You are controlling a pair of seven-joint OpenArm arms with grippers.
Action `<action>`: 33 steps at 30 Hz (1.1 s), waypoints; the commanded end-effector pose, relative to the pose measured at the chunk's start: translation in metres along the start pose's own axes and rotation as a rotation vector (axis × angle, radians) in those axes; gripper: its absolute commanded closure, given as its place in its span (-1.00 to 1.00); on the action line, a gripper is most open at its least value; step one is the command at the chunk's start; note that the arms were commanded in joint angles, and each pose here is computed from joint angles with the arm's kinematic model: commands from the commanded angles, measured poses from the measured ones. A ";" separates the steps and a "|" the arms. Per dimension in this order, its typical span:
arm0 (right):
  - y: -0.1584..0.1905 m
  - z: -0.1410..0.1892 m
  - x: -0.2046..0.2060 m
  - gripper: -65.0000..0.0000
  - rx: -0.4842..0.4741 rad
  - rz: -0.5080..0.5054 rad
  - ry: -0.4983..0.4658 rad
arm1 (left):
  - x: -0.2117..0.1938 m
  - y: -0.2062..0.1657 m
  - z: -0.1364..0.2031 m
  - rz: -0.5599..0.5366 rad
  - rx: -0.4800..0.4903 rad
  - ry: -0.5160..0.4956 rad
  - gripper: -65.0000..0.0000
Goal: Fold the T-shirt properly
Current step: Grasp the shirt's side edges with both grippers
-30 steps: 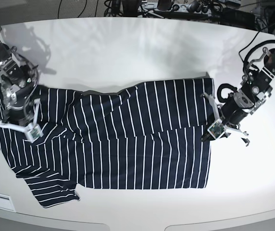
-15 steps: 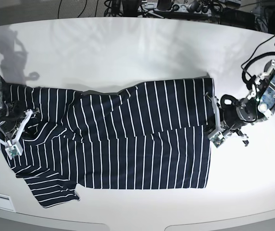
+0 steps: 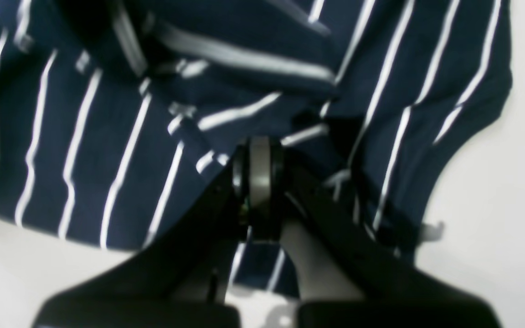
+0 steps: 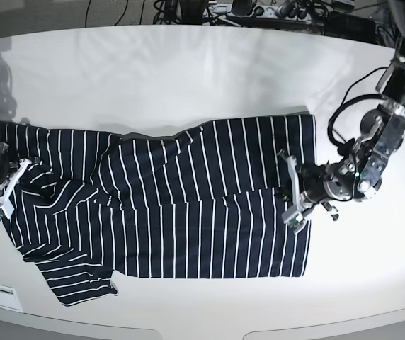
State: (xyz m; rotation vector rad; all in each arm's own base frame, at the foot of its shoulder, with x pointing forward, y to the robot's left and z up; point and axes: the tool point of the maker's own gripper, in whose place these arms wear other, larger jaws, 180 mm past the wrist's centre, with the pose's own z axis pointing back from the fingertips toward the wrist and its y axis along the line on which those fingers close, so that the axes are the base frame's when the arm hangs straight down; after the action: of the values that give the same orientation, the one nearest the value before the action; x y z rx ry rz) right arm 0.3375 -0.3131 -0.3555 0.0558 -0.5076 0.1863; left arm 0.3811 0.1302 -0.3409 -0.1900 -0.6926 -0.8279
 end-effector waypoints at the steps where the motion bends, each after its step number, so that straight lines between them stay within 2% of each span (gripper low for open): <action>1: -0.007 0.004 0.007 1.00 -0.003 0.005 -0.019 | 0.009 0.009 0.003 -0.009 0.010 -0.010 1.00; 3: -0.004 -0.009 -0.007 1.00 0.020 -0.003 0.016 | 0.002 0.002 -0.006 -0.016 -0.017 0.037 1.00; 6: -0.007 -0.021 -0.026 1.00 -0.001 0.015 0.076 | -0.011 0.003 -0.013 -0.020 -0.023 0.084 1.00; 13: -0.016 -0.018 -0.046 1.00 -0.035 0.032 0.177 | -0.039 0.018 -0.012 -0.031 -0.010 0.176 1.00; 16: -0.017 -0.017 -0.051 1.00 -0.034 0.038 0.206 | -0.061 0.026 -0.008 -0.116 0.026 0.234 1.00; 19: -0.016 -0.017 -0.051 1.00 -0.028 0.044 0.204 | -0.066 0.030 -0.009 -0.197 0.057 0.230 1.00; 24: -0.003 -0.019 -0.043 1.00 0.041 0.037 0.155 | -0.042 0.035 -0.011 -0.223 0.082 0.184 1.00; 28: -0.002 -0.019 -0.042 1.00 0.044 0.035 0.151 | -0.004 0.059 0.002 -0.229 0.128 0.129 1.00; 33: -0.002 -0.019 -0.041 1.00 0.044 0.035 0.146 | 0.038 0.047 0.016 -0.097 -0.001 0.044 1.00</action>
State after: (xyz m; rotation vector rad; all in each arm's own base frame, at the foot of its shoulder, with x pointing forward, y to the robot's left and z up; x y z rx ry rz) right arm 0.3128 -0.3119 -0.3966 0.0981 -0.3741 0.2276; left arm 0.4182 0.1472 -0.3143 -0.1435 -0.6272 -0.9099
